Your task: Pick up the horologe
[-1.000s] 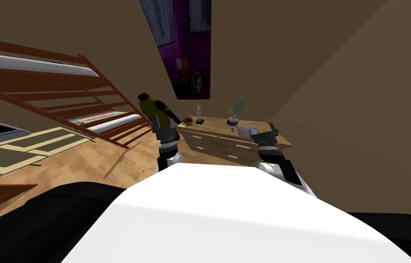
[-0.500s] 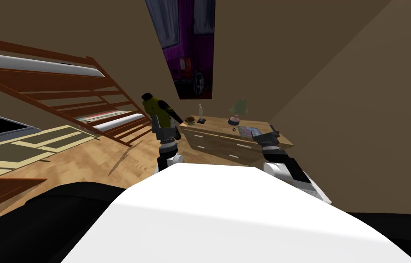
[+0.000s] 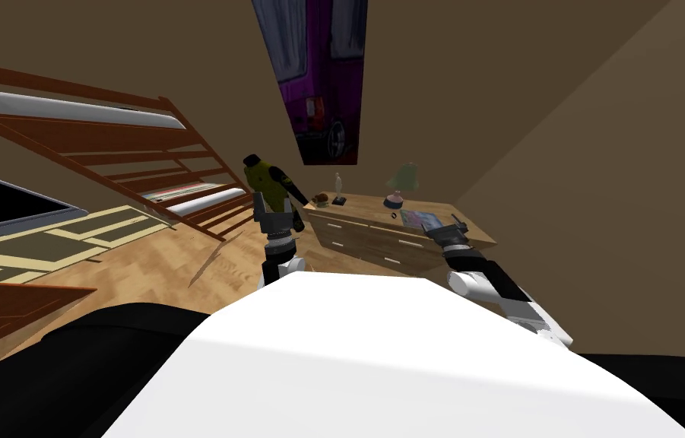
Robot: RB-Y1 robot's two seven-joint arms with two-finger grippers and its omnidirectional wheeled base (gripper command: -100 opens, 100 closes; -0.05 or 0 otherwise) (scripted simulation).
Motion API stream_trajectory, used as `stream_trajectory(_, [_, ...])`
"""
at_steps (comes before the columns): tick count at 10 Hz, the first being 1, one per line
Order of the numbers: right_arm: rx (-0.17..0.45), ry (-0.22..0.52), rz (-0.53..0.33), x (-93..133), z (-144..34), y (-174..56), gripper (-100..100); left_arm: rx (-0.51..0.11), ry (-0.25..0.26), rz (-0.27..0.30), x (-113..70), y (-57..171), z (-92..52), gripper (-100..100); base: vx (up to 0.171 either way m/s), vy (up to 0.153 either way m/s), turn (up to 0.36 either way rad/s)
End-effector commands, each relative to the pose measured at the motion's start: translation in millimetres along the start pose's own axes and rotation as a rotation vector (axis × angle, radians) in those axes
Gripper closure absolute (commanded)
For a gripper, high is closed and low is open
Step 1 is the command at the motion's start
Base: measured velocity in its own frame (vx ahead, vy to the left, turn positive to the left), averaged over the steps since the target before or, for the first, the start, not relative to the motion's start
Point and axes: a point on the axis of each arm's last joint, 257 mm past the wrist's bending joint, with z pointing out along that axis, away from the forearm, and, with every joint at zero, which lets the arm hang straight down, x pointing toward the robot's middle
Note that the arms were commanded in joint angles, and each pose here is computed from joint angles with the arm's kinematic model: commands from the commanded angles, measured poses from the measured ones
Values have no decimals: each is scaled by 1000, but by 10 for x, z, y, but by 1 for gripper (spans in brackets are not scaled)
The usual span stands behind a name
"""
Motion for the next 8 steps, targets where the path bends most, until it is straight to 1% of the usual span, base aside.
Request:
stream_trajectory(1, [20, -31, 40, -128, 1, 36, -100, 0, 0, 0, 0, 0, 0, 0, -20, 37, 31])
stream_trajectory(2, [20, -31, 47, -128, 1, 36, -100, 0, 0, 0, 0, 0, 0, 0, -5, 12, -4])
stream_trajectory(3, [48, -87, 79, -352, 4, 48, -100, 0, 0, 0, 0, 0, 0, 0, -5, 35, 71])
stream_trajectory(4, [48, -88, 98, -353, 4, 47, -100, 0, 0, 0, 0, 0, 0, 0, -4, 36, 39])
stream_trajectory(5, [60, -131, 125, -540, 6, 100, -100, 0, 0, 0, 0, 0, 0, 0, 3, 48, 72])
stream_trajectory(6, [71, -146, 151, -575, -1, 66, -100, 0, 0, 0, 0, 0, 0, 0, 1, 43, 27])
stream_trajectory(7, [80, -191, 181, -759, -5, 123, -100, 0, 0, 0, 0, 0, 0, 0, 15, 49, 65])
stream_trajectory(8, [89, -206, 205, -790, -14, 92, -100, 0, 0, 0, 0, 0, 0, 0, 14, 43, 41])
